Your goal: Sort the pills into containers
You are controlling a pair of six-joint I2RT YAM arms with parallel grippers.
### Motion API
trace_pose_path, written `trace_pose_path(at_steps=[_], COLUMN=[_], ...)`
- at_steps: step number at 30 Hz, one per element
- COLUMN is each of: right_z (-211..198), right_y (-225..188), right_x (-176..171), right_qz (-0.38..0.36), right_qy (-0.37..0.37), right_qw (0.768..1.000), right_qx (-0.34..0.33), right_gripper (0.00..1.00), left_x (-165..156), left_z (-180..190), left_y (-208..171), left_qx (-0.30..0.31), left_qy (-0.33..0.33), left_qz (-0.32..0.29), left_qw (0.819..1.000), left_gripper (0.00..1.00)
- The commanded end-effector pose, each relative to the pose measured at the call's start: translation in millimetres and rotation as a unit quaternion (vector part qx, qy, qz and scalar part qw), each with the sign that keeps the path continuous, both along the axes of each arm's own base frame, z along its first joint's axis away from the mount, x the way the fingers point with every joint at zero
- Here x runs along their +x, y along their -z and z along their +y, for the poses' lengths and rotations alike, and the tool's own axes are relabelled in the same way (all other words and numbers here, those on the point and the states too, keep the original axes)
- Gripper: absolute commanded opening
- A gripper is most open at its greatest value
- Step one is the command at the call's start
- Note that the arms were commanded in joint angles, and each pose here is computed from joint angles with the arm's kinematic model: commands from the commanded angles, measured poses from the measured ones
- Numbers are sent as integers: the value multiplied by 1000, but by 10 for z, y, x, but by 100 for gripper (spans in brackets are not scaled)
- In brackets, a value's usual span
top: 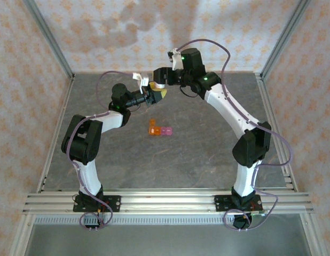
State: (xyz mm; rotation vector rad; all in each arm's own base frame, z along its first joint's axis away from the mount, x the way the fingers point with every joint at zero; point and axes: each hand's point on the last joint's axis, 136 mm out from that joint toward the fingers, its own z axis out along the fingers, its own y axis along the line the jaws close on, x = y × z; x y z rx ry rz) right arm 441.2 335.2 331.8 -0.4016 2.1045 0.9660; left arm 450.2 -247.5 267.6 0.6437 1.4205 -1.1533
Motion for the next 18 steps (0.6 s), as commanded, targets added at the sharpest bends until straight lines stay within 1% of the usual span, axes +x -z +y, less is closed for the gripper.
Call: trace_pose_path(at_steps=[1, 4, 8, 13, 18], right_z=[14, 14, 4, -7, 61], right_y=[-58, -51, -53, -40, 78], right_x=[37, 49, 57, 9, -124], right_qz=[-9, -8, -5, -5, -5], right_qy=[3, 6, 11, 40, 115], right_qw=[1000, 1000, 1000, 999, 993], right_qx=[-4, -5, -3, -2, -4], right_gripper=[63, 58, 47, 42, 41], left_x=[-89, -93, -95, -94, -86], left_z=[27, 27, 27, 29, 29], left_y=[-233, -237, -235, -241, -243], left_qx=[-9, -10, -10, -11, -11], left_qy=[8, 8, 8, 8, 7], left_qz=[-40, -41, -40, -41, -41], left_qw=[999, 999, 999, 999, 999], left_gripper=[0, 0, 0, 0, 0])
